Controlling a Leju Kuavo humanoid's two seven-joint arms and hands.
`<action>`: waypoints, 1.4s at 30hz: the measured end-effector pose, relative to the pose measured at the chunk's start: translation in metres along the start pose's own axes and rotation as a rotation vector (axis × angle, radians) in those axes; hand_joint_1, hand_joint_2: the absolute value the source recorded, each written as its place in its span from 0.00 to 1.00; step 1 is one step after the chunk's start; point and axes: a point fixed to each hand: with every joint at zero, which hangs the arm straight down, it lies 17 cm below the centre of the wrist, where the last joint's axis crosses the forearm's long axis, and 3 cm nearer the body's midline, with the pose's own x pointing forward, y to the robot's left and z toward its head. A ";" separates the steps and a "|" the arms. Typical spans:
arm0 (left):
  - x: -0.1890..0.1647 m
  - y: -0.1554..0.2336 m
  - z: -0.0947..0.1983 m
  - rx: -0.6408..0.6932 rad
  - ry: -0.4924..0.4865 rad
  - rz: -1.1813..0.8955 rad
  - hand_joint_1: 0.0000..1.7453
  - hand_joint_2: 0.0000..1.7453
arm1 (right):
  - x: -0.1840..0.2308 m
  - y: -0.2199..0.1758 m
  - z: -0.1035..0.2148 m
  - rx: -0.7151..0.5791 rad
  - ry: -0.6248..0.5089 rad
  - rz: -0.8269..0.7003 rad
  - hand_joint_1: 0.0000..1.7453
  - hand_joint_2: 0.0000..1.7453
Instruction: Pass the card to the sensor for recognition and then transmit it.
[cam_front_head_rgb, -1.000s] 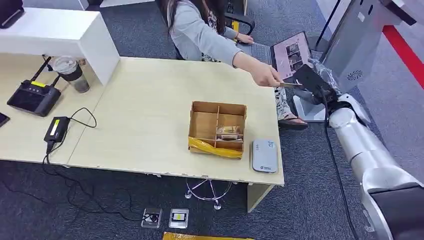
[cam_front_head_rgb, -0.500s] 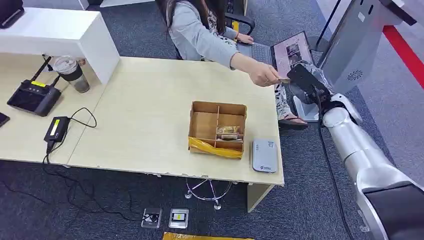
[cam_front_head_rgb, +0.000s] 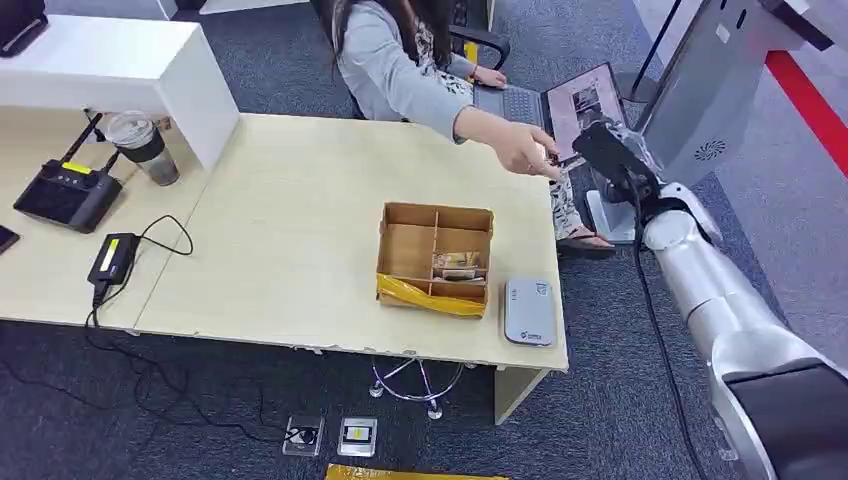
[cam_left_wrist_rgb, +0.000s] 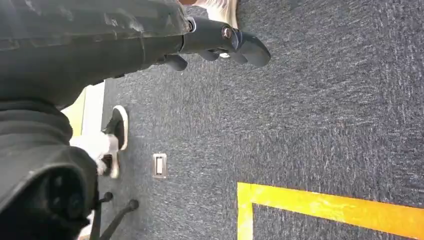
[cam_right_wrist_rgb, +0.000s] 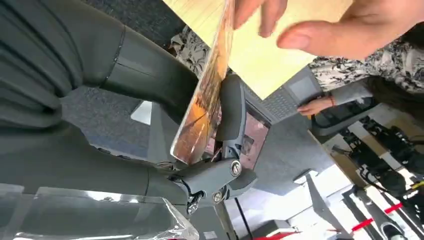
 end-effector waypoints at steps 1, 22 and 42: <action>0.000 0.000 0.000 0.000 0.000 0.000 0.00 0.00 | 0.000 -0.001 0.000 0.000 0.000 0.000 1.00 1.00; -0.010 0.000 0.000 0.002 0.045 0.059 0.00 0.00 | -0.050 0.063 0.038 0.061 -0.007 -0.089 1.00 1.00; -0.013 0.001 0.000 0.018 0.072 0.091 0.00 0.00 | -0.014 0.138 0.071 0.185 -0.088 -0.117 1.00 1.00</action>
